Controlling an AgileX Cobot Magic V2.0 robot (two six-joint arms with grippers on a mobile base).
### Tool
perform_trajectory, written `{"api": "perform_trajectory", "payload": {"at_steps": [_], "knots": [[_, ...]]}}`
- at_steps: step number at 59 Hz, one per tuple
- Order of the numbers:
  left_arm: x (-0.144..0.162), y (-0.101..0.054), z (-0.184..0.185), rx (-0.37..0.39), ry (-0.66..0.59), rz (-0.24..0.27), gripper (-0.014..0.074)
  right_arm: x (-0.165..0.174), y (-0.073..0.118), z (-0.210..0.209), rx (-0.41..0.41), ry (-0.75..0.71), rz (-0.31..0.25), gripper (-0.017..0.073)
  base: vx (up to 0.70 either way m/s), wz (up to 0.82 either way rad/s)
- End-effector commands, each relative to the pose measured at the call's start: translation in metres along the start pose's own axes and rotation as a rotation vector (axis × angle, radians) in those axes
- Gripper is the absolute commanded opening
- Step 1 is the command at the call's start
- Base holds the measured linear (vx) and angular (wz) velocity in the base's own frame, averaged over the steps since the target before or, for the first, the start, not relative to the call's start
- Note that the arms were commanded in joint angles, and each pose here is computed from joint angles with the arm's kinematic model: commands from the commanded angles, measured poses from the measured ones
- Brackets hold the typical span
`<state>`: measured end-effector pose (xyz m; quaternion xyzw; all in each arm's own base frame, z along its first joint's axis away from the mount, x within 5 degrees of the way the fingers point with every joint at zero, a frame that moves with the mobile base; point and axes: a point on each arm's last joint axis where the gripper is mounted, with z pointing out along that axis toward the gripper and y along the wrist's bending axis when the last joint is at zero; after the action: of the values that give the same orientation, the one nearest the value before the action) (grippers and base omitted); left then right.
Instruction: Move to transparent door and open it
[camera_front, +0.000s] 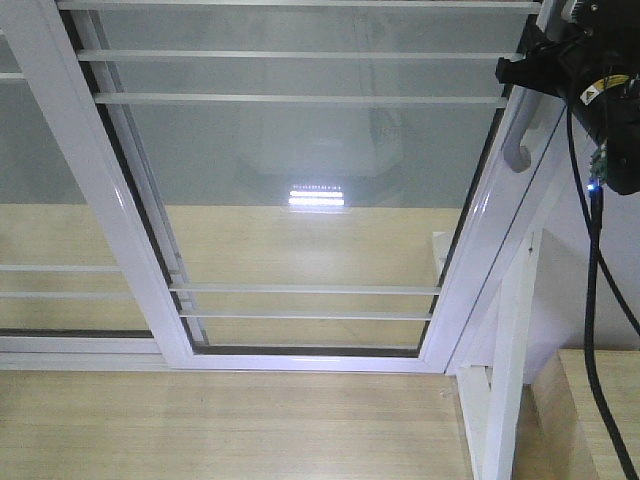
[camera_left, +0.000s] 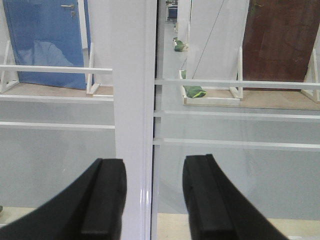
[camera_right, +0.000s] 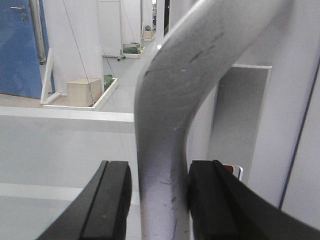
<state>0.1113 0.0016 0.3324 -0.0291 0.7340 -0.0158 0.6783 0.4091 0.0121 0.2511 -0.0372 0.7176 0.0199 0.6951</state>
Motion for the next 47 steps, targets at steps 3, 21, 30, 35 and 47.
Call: {"api": "perform_trajectory", "payload": {"at_steps": [3,21,30,35,47], "knots": [[-0.016,-0.002,0.0,0.016,-0.098,-0.002,0.0412,-0.039,0.009,-0.005,-0.07,-0.183,-0.022,0.0333,0.0,0.0],[-0.016,-0.002,0.0,0.016,-0.098,-0.002,0.0412,-0.04,0.04,-0.005,-0.149,-0.187,-0.011,0.034,0.0,0.0],[-0.016,-0.002,0.0,0.016,-0.098,-0.002,0.0412,-0.041,0.052,-0.006,-0.17,-0.189,0.005,0.0346,0.0,0.0],[-0.016,-0.002,0.0,0.016,-0.098,-0.002,0.0412,-0.041,0.058,-0.006,-0.186,-0.19,0.005,0.0346,0.0,0.0],[-0.016,-0.002,0.0,0.016,-0.096,-0.003,0.0412,-0.04,0.076,-0.008,-0.231,-0.191,0.008,0.0346,0.0,0.0]]}}
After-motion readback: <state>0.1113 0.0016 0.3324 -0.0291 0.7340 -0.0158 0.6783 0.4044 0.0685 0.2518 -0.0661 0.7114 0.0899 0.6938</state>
